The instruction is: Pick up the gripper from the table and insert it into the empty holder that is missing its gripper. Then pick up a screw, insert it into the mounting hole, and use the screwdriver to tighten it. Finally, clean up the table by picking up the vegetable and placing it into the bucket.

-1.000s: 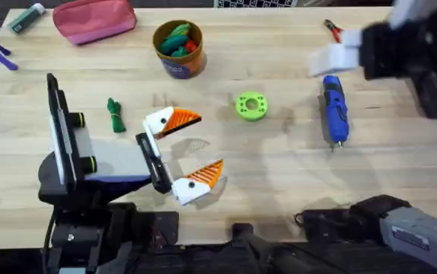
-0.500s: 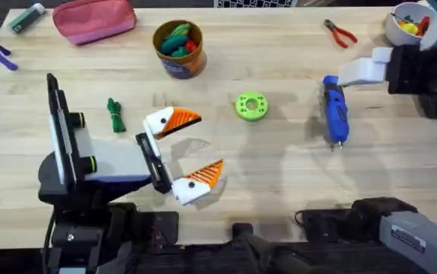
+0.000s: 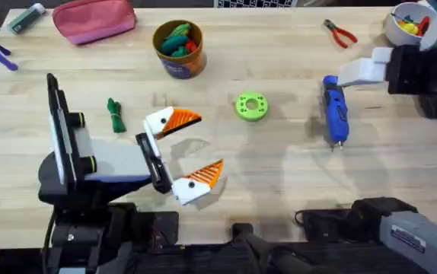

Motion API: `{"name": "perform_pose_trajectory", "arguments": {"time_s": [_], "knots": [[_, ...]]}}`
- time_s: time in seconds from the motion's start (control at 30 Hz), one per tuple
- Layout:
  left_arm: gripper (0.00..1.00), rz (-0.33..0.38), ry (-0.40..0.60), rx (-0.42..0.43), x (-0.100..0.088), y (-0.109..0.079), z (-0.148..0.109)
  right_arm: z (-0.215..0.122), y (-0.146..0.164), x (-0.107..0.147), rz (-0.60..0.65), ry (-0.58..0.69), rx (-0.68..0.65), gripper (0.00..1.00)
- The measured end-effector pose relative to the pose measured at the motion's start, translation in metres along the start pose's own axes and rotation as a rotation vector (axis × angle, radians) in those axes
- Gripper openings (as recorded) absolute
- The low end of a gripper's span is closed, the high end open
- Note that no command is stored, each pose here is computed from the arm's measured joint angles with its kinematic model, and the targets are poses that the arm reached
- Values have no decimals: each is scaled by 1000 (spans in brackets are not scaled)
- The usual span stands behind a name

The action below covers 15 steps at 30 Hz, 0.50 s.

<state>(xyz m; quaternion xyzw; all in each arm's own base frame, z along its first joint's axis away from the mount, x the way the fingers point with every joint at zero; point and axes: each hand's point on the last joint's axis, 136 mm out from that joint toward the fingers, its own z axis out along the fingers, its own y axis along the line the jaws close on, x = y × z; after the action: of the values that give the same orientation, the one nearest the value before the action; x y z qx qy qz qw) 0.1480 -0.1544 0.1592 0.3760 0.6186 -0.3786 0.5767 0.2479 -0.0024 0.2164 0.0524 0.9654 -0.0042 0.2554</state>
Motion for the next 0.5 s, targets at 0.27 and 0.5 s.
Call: {"name": "perform_pose_trajectory", "arguments": {"time_s": [0.27,0.5], "knots": [[948,0,0,0,0,0,0,0,0,0,0,0,0,993],[30,3,0,0,0,0,0,0,0,0,0,0,0,994]]}}
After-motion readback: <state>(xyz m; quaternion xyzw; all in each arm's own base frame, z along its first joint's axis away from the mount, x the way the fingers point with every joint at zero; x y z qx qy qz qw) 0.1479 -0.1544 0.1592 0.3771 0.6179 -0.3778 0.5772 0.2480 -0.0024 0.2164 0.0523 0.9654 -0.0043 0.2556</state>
